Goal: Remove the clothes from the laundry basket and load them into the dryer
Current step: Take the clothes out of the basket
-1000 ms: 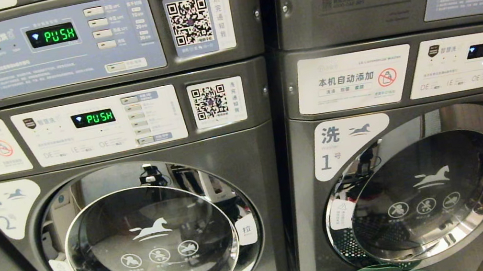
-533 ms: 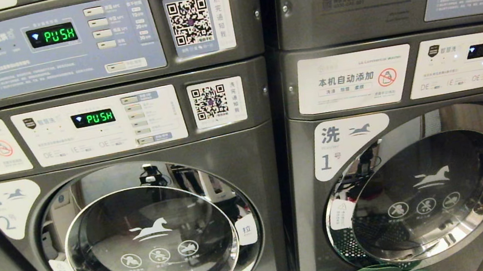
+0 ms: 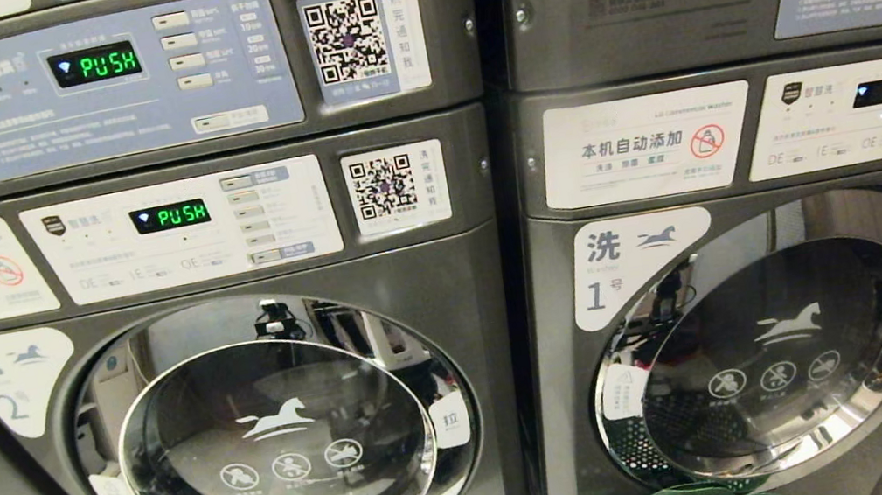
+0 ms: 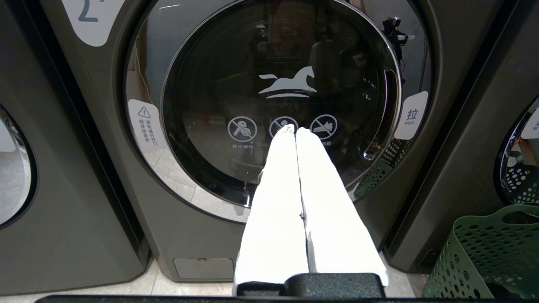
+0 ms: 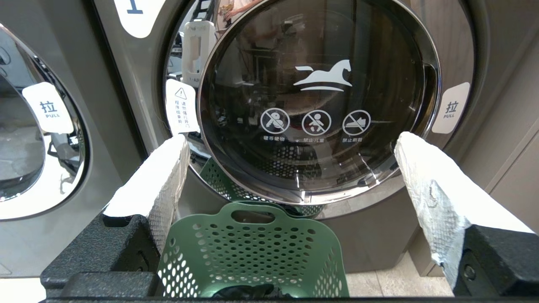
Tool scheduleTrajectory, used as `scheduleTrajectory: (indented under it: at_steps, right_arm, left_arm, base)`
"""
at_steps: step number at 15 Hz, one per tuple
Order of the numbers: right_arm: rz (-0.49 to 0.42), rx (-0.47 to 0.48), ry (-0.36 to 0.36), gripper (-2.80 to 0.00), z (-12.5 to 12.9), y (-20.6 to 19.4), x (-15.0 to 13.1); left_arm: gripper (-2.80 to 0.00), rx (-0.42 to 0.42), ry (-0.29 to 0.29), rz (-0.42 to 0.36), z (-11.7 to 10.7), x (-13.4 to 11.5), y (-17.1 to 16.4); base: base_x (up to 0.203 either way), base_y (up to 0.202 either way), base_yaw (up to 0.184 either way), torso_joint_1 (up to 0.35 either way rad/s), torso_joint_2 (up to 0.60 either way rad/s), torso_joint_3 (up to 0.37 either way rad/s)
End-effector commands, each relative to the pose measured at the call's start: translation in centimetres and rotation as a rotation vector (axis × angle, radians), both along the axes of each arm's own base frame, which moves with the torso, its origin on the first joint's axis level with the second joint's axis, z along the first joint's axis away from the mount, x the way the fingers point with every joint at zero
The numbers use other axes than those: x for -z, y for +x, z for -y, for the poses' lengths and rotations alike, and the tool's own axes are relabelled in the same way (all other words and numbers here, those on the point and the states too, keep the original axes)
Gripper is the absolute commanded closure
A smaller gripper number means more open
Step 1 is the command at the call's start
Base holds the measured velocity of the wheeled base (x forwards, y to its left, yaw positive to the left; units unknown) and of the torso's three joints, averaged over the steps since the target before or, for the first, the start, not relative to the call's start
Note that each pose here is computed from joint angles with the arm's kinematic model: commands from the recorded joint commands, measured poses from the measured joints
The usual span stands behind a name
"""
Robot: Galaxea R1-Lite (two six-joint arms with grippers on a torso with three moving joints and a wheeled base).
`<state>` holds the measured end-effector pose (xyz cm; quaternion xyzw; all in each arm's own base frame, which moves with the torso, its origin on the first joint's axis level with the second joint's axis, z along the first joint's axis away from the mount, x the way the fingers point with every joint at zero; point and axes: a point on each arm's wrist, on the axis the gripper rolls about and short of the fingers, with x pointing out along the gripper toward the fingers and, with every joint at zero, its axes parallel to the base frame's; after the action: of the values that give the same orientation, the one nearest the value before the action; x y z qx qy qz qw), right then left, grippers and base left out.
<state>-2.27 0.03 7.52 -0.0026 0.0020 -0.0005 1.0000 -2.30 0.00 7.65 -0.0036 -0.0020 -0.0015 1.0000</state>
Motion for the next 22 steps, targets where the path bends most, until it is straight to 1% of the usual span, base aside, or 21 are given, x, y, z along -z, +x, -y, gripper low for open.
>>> scheduleTrajectory:
  at_steps: [1,22]
  right_arm:
    - [-0.001,-0.001,-0.001,-2.80,0.00,0.01,0.00]
    - [-0.001,-0.001,-0.001,-2.80,0.00,0.01,0.00]
  left_arm:
    - [0.00,0.000,0.000,0.002,0.00,0.01,-0.01]
    - [0.00,-0.001,0.000,0.001,0.00,0.00,0.00]
  base:
    - [0.000,0.000,0.000,0.002,0.00,-0.071]
    - [0.000,0.000,0.000,0.002,0.00,-0.189]
